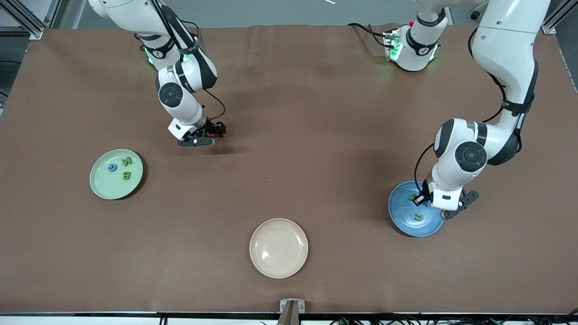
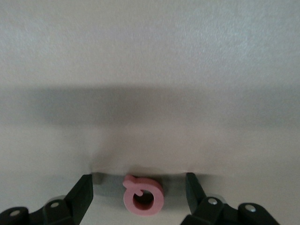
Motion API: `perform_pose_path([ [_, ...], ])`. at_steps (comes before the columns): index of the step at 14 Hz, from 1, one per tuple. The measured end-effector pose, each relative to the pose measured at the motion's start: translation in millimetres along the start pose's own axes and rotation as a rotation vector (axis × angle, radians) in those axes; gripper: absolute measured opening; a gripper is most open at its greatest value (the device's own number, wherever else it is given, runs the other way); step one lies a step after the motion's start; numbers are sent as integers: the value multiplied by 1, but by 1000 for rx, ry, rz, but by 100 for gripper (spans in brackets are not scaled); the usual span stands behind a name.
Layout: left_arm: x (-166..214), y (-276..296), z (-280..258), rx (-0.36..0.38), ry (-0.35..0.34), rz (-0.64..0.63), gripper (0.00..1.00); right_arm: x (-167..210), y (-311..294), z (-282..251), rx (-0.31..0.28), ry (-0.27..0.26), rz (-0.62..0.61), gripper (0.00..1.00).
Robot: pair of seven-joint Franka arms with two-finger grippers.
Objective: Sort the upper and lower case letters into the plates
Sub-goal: 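Drop the E on the blue plate while the right gripper grasps the pink a, then drop the pink a on the green plate while the left gripper withdraws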
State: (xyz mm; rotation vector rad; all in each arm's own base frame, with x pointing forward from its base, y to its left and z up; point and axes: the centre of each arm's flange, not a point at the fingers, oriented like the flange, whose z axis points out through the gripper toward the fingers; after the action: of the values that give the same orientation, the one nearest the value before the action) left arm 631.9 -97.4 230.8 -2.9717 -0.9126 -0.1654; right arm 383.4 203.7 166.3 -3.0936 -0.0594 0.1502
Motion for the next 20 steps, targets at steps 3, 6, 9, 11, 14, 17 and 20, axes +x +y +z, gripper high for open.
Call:
perform_pose_path([
  [3,-7,5,17,-14,-5,11,30,-1,-1,-1,0,0,-2,76],
  [6,-6,7,17,-19,-2,7,57,-1,-1,-2,1,1,-4,63],
  [9,1,11,4,-31,15,5,86,-1,-2,-4,2,4,-6,42],
  [11,7,13,-17,-19,18,4,100,-1,-1,-7,3,3,-3,39],
  [14,17,13,-73,30,7,76,100,1,0,-9,5,7,2,37],
  [17,21,9,-126,44,21,172,100,17,16,-17,16,37,36,37],
  [20,21,1,-178,48,44,209,100,57,64,-47,36,94,8,37],
])
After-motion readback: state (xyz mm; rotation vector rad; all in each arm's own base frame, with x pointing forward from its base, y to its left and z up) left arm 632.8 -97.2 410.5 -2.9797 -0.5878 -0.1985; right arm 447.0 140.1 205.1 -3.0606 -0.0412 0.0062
